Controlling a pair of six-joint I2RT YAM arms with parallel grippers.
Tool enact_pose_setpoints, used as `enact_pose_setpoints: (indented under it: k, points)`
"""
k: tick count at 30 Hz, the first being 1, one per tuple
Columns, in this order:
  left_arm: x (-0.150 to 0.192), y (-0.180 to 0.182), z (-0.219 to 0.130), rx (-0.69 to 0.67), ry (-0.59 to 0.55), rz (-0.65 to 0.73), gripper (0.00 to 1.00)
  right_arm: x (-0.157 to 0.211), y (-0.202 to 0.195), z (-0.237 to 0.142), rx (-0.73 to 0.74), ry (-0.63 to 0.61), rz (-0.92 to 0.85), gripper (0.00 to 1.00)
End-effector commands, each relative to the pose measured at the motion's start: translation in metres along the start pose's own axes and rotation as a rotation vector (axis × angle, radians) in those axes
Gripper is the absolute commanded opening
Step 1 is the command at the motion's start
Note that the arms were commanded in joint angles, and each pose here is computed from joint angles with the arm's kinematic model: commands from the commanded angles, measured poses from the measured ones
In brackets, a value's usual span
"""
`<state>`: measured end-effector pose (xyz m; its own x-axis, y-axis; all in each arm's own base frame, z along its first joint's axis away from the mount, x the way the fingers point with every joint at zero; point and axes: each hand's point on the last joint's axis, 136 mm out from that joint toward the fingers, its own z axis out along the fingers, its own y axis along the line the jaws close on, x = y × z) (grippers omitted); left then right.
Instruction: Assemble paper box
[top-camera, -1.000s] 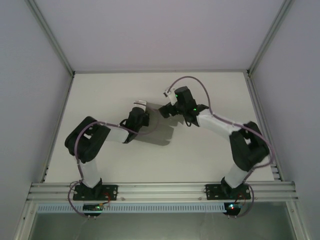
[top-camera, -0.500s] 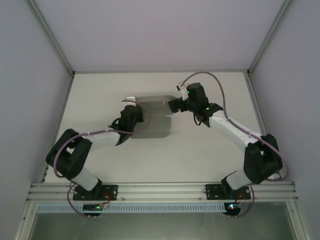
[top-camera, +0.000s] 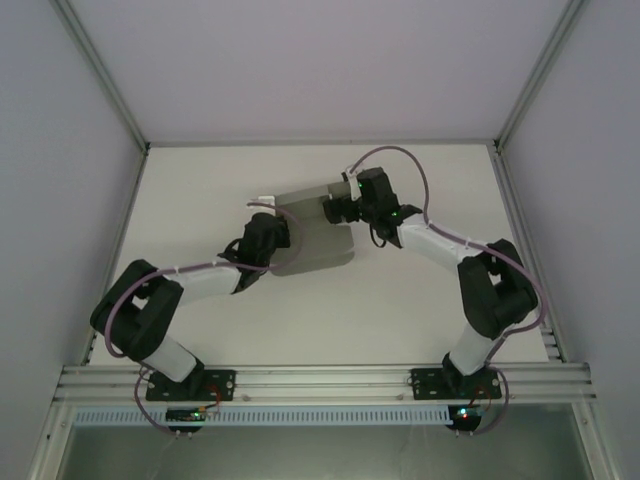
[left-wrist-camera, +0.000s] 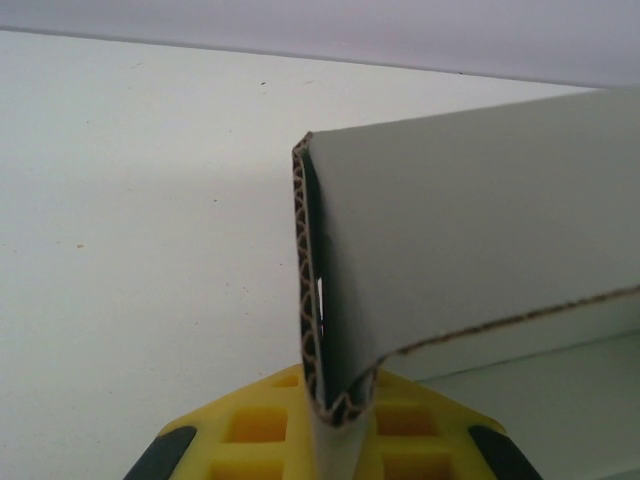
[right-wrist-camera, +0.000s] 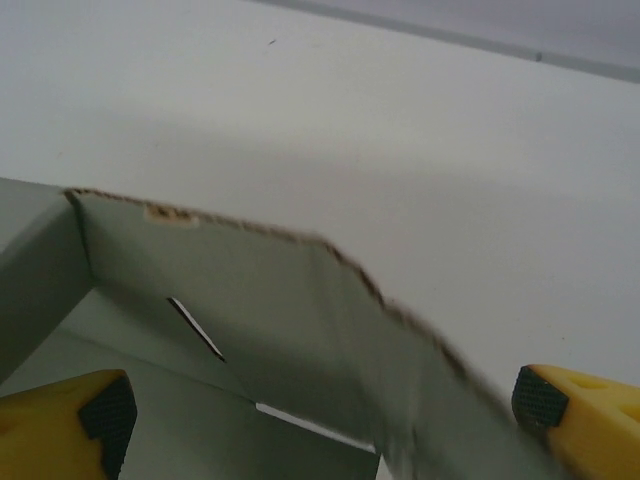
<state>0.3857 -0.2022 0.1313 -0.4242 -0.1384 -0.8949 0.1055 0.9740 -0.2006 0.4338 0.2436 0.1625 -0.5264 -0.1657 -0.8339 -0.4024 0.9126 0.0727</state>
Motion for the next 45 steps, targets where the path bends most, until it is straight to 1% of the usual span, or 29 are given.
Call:
enact_pose_setpoints:
  k: [1, 2, 4, 7, 12, 15, 18, 22, 27, 30, 31, 34, 37, 41, 45]
  points:
    - [0.0, -0.017, 0.0, 0.05, 0.0, -0.013, 0.0, -0.021, -0.015, 0.003, 0.139, -0.131, 0.11, 0.99]
    - [-0.001, -0.015, -0.001, 0.042, -0.003, -0.017, 0.0, -0.021, -0.015, 0.0, 0.166, -0.145, 0.101, 0.99]
    - [-0.004, -0.012, -0.001, 0.018, -0.004, -0.015, 0.0, -0.018, -0.011, -0.009, 0.175, -0.152, 0.066, 0.99]
    - [-0.008, -0.008, -0.003, -0.012, -0.007, -0.009, 0.0, -0.006, -0.016, -0.028, 0.187, -0.102, 0.055, 0.99]
    - [-0.018, -0.006, -0.007, -0.031, -0.02, -0.001, 0.0, 0.044, -0.039, -0.061, 0.222, 0.057, 0.049, 0.99]
    - [-0.021, -0.012, -0.009, 0.0, -0.012, 0.003, 0.0, 0.078, -0.049, -0.07, 0.179, 0.131, 0.072, 0.99]
    - [-0.019, -0.02, -0.01, 0.043, 0.006, 0.009, 0.0, 0.1, -0.056, -0.071, 0.159, 0.184, 0.11, 0.99]
    - [-0.017, -0.024, -0.008, 0.06, 0.028, 0.016, 0.0, 0.1, -0.056, -0.063, 0.137, 0.183, 0.137, 0.99]
    - [-0.013, -0.028, -0.007, 0.079, 0.043, 0.008, 0.0, 0.082, -0.058, -0.048, 0.144, 0.097, 0.153, 0.99]
    - [-0.011, -0.031, -0.007, 0.101, 0.047, 0.015, 0.0, 0.074, -0.068, -0.043, 0.203, 0.049, 0.15, 0.99]
    - [-0.012, -0.032, -0.007, 0.106, 0.045, 0.013, 0.0, 0.07, -0.067, -0.042, 0.202, 0.03, 0.148, 0.99]
    - [-0.012, -0.033, -0.006, 0.104, 0.052, 0.014, 0.0, 0.061, -0.054, -0.038, 0.127, -0.018, 0.133, 0.99]
    - [-0.009, -0.034, -0.002, 0.098, 0.066, 0.018, 0.0, 0.053, -0.037, -0.036, 0.03, -0.035, 0.119, 0.99]
    - [-0.008, -0.034, 0.002, 0.09, 0.076, 0.007, 0.0, 0.052, -0.015, -0.033, -0.065, -0.018, 0.075, 0.99]
    - [-0.009, -0.039, 0.003, 0.104, 0.08, -0.007, 0.0, 0.06, 0.002, -0.021, -0.101, 0.016, 0.022, 0.99]
